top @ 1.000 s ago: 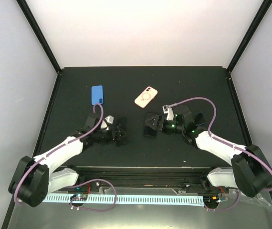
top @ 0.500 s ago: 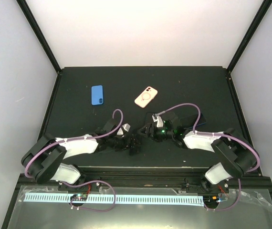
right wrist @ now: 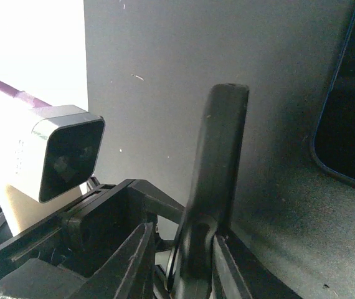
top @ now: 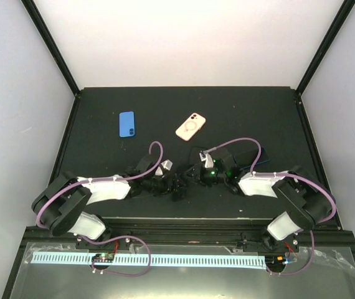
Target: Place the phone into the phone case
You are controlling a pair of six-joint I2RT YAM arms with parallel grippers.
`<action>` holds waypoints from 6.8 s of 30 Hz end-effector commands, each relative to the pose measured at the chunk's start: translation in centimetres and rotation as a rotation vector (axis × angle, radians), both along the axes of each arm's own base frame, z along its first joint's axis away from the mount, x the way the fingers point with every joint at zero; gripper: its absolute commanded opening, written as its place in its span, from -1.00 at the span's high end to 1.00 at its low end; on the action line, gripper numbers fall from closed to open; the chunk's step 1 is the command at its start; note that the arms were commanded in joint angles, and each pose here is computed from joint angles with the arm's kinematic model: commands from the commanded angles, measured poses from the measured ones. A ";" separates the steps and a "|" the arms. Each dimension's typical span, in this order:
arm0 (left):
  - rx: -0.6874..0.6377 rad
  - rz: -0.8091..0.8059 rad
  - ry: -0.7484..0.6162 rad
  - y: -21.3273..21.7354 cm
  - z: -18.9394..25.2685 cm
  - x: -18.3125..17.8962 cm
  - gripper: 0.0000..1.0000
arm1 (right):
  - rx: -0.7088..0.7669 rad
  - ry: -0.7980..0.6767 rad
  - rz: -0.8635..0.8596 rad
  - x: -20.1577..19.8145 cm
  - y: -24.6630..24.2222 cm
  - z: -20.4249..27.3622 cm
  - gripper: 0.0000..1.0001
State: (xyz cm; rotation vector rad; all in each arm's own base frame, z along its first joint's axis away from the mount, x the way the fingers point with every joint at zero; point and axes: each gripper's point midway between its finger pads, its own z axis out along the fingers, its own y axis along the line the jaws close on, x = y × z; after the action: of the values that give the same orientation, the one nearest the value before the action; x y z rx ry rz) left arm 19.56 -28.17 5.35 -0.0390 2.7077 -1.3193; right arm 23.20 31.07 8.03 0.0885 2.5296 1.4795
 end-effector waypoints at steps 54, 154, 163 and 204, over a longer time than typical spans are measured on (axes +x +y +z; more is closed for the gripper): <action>0.152 0.290 -0.142 12.0 2.6 2.5 -0.74 | -0.006 0.007 0.030 1.5 5.1 1.9 -0.01; 0.087 0.129 -0.058 5.3 0.3 -0.8 -0.69 | -0.792 0.918 -0.959 9.9 -29.8 -9.3 -0.67; 0.119 0.154 -0.086 6.2 0.7 -0.5 -0.69 | -0.806 0.826 -0.883 11.0 -29.8 -8.6 -0.46; 0.051 0.310 -0.110 12.3 1.9 2.0 -0.72 | -0.505 -0.044 0.021 3.9 -4.0 1.0 -0.30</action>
State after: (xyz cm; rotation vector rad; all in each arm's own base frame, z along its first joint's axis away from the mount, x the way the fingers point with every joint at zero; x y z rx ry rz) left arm 21.66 -15.81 7.06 -0.3909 2.5189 -1.1019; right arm 27.13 23.42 5.93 0.0678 2.8834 0.6347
